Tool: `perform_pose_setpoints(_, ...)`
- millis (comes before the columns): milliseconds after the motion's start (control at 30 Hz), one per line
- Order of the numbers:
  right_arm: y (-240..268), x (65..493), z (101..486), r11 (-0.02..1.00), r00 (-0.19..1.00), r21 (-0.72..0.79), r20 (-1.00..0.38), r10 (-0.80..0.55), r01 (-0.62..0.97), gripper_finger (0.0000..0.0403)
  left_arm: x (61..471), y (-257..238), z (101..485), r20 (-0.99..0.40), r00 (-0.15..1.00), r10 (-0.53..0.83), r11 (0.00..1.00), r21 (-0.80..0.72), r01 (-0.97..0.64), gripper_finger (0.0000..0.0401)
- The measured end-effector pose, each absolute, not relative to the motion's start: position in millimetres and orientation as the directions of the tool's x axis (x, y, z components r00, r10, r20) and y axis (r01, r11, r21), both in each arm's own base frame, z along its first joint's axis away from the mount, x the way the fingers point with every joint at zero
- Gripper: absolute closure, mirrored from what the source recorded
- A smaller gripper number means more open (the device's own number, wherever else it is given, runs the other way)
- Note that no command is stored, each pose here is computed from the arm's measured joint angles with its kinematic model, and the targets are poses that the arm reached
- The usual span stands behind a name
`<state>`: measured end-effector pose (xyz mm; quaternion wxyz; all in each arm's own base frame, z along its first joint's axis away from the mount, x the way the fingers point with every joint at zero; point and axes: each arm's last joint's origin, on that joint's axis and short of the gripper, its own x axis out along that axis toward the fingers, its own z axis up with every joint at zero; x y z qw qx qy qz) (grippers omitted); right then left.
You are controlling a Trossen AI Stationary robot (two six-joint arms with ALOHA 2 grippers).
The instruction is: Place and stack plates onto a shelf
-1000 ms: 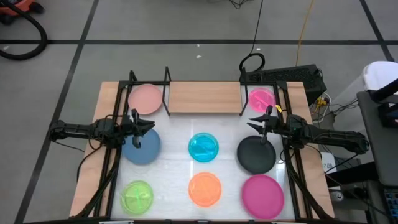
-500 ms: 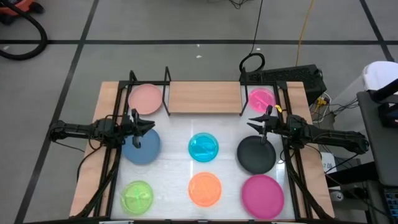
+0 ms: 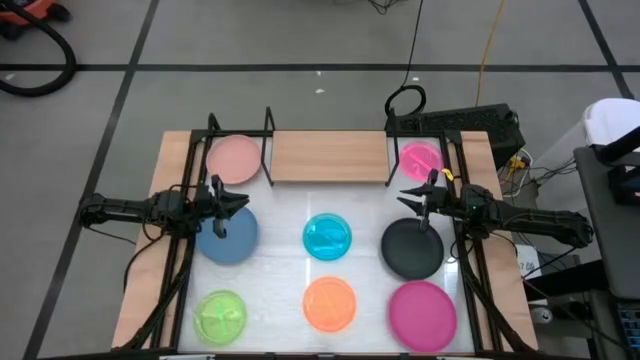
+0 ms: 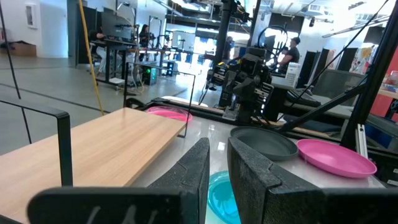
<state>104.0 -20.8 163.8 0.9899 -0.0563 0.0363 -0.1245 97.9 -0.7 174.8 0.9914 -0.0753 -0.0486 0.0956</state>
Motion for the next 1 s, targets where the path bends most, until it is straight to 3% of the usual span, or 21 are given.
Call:
perform_pose_setpoints(600, -20.8, 104.0, 163.8, 0.963, 0.966, -0.121, -0.058, -0.251, 0.242, 0.0319, 97.9, -0.7, 175.1, 0.085, 0.977, 0.196, 0.962, -0.210, -0.175, 0.0339)
perform_pose_setpoints(1000, -20.8, 104.0, 163.7, 0.963, 0.966, -0.121, -0.058, -0.250, 0.242, 0.0319, 95.9, -0.4, 187.9, 0.214, 0.956, 0.200, 0.967, -0.202, -0.156, 0.0339)
